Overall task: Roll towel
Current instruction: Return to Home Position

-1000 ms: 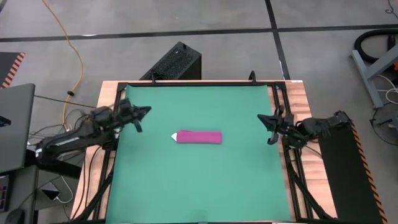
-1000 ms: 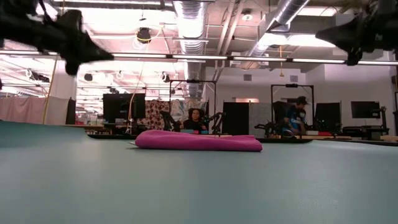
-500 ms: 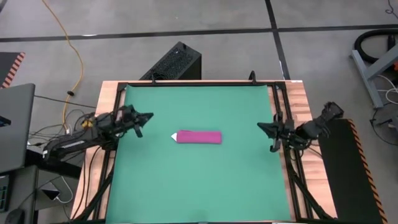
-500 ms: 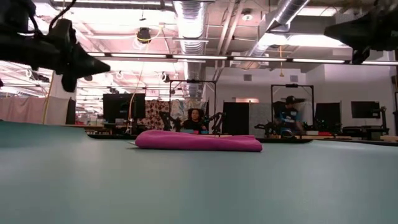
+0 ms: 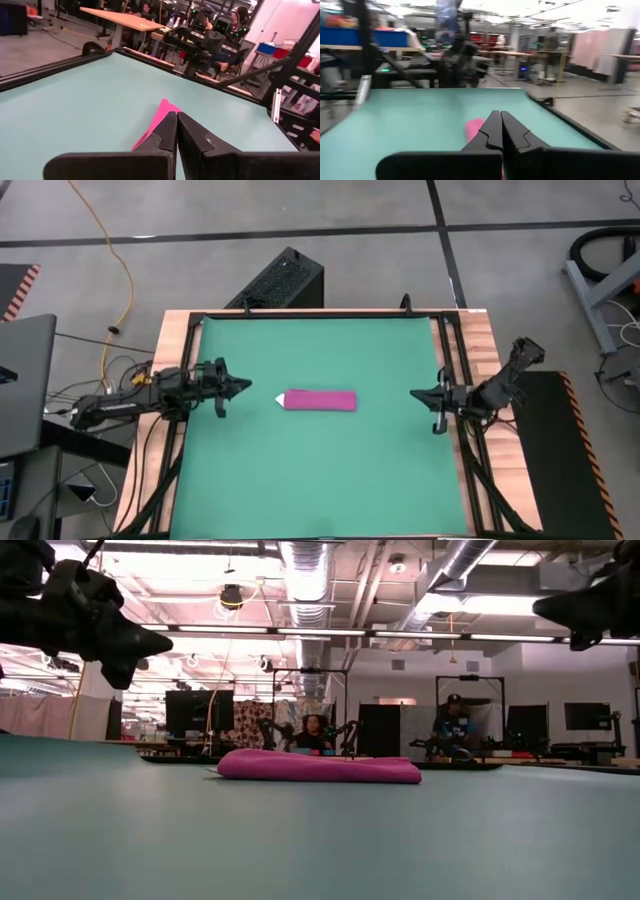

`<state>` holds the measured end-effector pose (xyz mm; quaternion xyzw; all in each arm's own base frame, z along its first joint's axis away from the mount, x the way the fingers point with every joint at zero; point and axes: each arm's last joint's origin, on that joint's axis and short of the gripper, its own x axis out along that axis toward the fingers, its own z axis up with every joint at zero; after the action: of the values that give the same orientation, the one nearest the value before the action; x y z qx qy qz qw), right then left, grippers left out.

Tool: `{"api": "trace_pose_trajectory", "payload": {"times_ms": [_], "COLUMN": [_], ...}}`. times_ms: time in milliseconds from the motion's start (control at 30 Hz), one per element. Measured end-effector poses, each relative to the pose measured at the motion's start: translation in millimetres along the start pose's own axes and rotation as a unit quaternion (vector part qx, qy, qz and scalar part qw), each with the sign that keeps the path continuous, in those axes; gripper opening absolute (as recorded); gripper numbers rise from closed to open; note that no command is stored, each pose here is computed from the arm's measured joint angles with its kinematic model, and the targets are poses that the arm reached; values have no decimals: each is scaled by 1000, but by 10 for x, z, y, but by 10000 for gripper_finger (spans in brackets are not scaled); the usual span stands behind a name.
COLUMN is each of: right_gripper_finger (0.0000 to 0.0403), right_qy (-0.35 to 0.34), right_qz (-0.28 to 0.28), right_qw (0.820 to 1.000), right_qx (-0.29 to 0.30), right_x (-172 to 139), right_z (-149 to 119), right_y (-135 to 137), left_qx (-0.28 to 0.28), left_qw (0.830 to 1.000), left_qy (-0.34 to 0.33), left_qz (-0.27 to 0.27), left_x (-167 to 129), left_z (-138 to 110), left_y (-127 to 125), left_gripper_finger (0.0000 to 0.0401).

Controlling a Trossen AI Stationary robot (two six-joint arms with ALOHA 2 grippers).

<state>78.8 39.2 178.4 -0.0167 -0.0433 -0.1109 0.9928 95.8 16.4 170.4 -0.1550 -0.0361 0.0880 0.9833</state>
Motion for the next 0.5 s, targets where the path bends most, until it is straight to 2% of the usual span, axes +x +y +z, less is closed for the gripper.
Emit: {"api": "trace_pose_trajectory", "payload": {"times_ms": [300, 500], "right_gripper_finger": [9, 36], "right_qy": [8, 8], "right_qz": [-4, -4], "right_qw": [1000, 1000], "right_qx": [-15, -15], "right_x": [0, 0], "right_z": [-23, -23], "right_y": [0, 0], "left_qx": [-26, -27], "left_qw": [1000, 1000], "left_qy": [6, 8], "left_qz": [-2, -6], "left_x": [0, 1], "left_z": [-12, -16], "left_y": [-4, -5], "left_gripper_finger": [0, 0]}}
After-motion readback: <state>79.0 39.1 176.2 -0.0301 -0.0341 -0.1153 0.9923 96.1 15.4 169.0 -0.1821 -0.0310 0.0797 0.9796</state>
